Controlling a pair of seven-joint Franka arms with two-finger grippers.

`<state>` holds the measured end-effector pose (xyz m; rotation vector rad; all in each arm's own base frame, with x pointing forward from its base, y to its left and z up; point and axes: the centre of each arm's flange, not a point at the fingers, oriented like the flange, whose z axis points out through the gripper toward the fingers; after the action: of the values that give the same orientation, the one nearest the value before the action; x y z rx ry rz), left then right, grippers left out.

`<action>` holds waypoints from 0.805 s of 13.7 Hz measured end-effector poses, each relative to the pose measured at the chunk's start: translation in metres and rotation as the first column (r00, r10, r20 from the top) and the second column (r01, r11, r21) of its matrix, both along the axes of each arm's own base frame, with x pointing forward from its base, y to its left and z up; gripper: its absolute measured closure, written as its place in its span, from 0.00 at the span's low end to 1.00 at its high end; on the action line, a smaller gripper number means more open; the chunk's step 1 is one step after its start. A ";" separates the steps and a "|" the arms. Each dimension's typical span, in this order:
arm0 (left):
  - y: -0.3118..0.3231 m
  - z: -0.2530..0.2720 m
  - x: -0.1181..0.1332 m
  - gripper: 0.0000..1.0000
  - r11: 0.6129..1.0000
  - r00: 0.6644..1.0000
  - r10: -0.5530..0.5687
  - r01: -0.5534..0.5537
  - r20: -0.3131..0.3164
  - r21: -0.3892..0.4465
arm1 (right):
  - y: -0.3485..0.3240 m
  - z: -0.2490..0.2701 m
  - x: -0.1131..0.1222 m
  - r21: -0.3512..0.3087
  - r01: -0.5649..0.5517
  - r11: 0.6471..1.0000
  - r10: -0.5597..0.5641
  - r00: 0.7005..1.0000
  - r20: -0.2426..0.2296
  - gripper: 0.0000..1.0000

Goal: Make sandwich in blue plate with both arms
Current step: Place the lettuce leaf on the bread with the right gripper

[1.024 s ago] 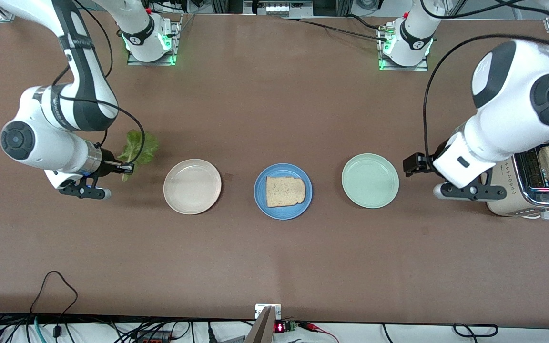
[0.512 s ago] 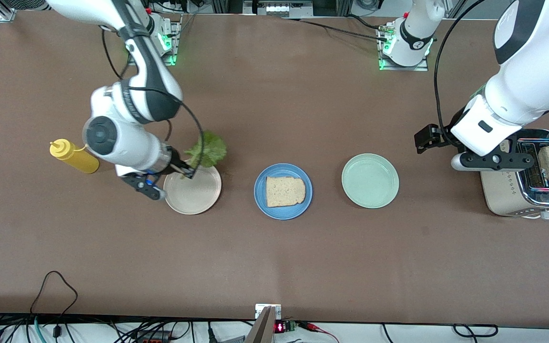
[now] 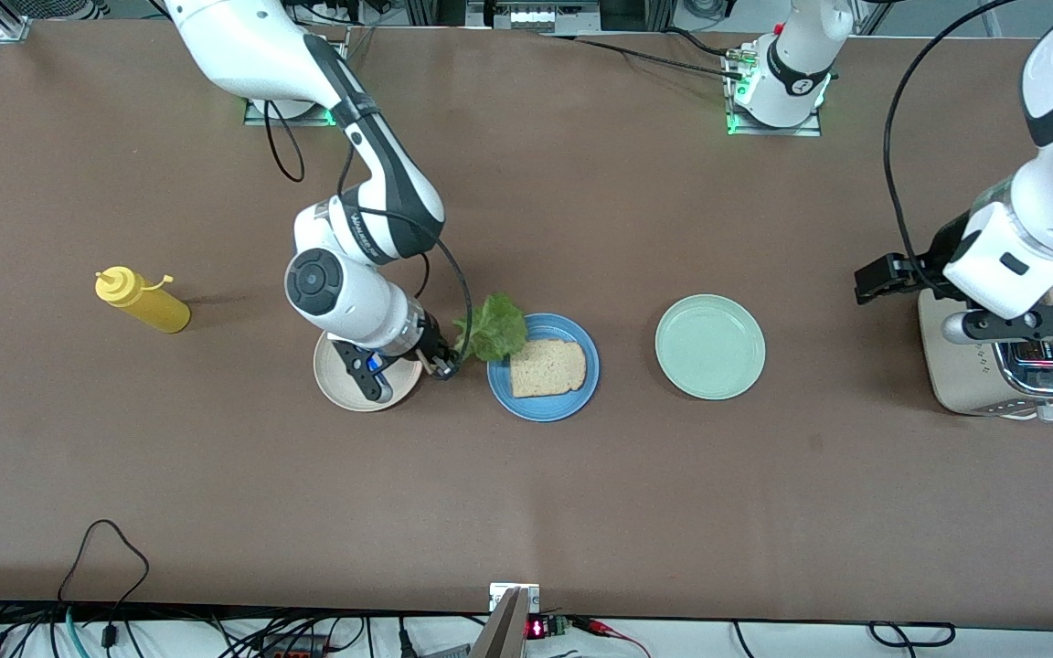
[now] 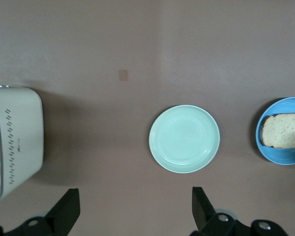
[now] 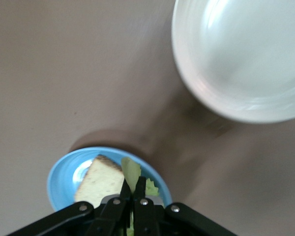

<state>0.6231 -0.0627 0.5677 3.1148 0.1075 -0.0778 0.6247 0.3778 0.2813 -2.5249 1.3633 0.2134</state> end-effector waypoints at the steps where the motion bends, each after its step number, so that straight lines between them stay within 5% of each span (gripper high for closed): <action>1: 0.010 -0.002 0.002 0.00 1.000 1.000 -0.016 0.016 0.011 -0.002 | 0.013 -0.009 -0.001 0.017 0.042 0.999 -0.042 0.999 0.002 0.96; 10: 0.018 -0.010 -0.045 0.00 0.999 0.999 -0.050 0.050 -0.021 0.019 | 0.073 -0.068 -0.011 0.047 0.153 0.987 -0.155 0.988 0.021 0.96; 11: 0.020 -0.012 -0.045 0.00 0.999 0.999 -0.047 0.048 -0.023 0.019 | 0.073 -0.069 -0.011 0.045 0.154 0.987 -0.155 0.988 0.019 0.90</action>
<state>0.5778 -0.0431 0.5561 3.1369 0.0347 -0.1128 0.6137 0.4504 0.2119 -2.3658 1.5207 0.1807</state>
